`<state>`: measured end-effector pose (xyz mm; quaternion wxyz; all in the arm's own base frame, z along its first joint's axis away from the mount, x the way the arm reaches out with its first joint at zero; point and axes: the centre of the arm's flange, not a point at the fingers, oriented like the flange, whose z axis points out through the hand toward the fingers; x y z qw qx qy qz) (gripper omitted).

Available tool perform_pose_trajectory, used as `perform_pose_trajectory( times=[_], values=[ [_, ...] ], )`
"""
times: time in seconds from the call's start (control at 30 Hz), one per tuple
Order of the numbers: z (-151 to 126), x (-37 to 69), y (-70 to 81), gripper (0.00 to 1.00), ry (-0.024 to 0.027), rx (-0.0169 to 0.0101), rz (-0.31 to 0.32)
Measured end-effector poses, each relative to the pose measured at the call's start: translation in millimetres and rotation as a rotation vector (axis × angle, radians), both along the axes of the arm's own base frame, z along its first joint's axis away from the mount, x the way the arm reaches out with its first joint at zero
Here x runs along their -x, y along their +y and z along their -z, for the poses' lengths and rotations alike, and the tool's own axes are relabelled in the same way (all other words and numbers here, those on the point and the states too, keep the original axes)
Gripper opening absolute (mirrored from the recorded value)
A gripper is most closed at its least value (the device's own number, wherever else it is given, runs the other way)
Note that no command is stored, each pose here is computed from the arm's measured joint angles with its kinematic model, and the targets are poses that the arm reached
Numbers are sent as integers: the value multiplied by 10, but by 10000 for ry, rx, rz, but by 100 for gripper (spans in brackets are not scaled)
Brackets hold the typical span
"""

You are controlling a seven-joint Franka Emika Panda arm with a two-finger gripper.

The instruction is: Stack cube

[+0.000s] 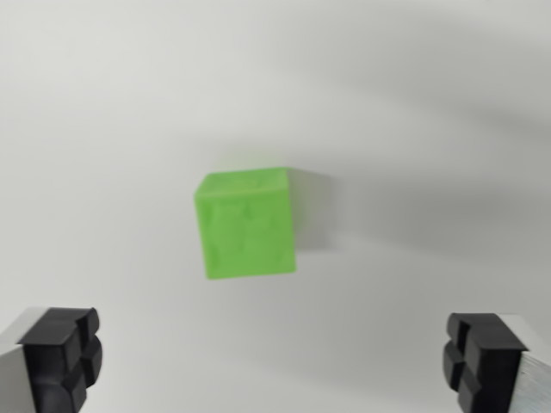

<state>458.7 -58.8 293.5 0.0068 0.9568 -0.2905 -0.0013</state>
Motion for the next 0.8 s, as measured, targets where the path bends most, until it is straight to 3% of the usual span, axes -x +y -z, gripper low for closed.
perform_pose_trajectory(
  times=[0.33,0.5,0.67,0.8],
  values=[
    [323,306,52,100,13,-103,-840],
    [463,333,57,100,-45,-105,-919],
    [726,336,55,100,41,-117,-919],
    [902,339,59,100,22,-115,-922]
  ],
)
